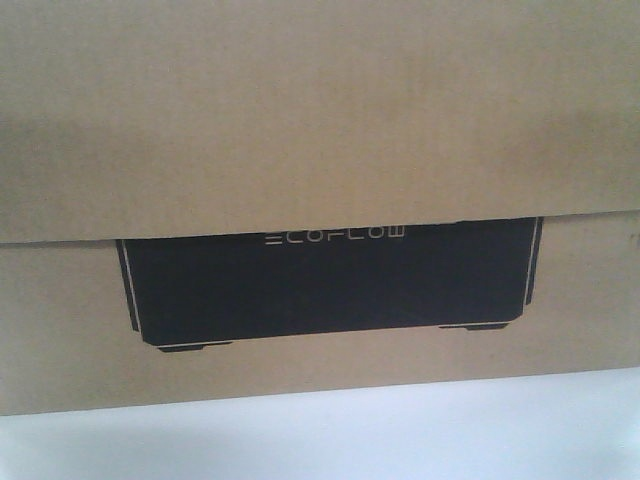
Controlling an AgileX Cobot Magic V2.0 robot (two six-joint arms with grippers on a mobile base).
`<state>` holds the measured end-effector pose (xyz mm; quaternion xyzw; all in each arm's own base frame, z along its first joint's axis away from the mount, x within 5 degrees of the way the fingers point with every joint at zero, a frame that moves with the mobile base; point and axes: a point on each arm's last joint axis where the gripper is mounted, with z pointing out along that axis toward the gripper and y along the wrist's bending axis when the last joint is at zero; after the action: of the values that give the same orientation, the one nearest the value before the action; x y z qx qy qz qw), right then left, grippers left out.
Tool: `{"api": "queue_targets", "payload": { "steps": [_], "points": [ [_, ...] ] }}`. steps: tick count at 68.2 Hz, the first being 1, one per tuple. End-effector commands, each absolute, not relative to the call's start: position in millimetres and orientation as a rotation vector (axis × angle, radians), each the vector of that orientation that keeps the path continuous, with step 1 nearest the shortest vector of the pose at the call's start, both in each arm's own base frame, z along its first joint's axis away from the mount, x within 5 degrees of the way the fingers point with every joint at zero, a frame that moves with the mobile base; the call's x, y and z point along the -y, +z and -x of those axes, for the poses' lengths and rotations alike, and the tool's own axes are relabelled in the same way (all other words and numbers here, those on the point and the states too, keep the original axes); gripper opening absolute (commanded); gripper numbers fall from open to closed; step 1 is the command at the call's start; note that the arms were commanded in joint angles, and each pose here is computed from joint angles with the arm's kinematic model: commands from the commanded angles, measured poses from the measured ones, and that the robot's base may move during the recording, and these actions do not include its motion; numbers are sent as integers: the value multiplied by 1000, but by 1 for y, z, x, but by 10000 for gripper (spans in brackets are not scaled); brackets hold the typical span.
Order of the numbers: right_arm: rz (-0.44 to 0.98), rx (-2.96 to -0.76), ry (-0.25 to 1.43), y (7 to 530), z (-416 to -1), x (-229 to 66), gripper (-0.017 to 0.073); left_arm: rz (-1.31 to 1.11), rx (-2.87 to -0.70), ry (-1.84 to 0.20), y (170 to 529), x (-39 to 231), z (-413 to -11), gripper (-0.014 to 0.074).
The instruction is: Grab box from left shelf to table start
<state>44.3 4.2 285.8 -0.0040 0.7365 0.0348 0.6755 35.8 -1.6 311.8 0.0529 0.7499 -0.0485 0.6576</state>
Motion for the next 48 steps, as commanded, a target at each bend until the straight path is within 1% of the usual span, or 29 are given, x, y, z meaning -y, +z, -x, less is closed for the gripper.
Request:
{"api": "queue_targets", "payload": {
  "steps": [1, 24, 29, 36, 48],
  "points": [
    [10, -1552, 59, 302, -44, -3, 53, -130, -1593, -120, 327, 2, -36, -99],
    [10, -1552, 59, 302, -44, -3, 53, -127, -1599, -121, 325, 3, -36, -99],
    [10, -1552, 59, 302, -44, -3, 53, -99, -1597, -151, 324, 3, -34, -99],
    [10, -1552, 59, 302, -44, -3, 52, -89, -1592, -148, 315, 4, -34, -99],
    [10, -1552, 59, 302, -44, -3, 52, -42, -1534, -141, 278, 5, -40, -99]
  ]
}}
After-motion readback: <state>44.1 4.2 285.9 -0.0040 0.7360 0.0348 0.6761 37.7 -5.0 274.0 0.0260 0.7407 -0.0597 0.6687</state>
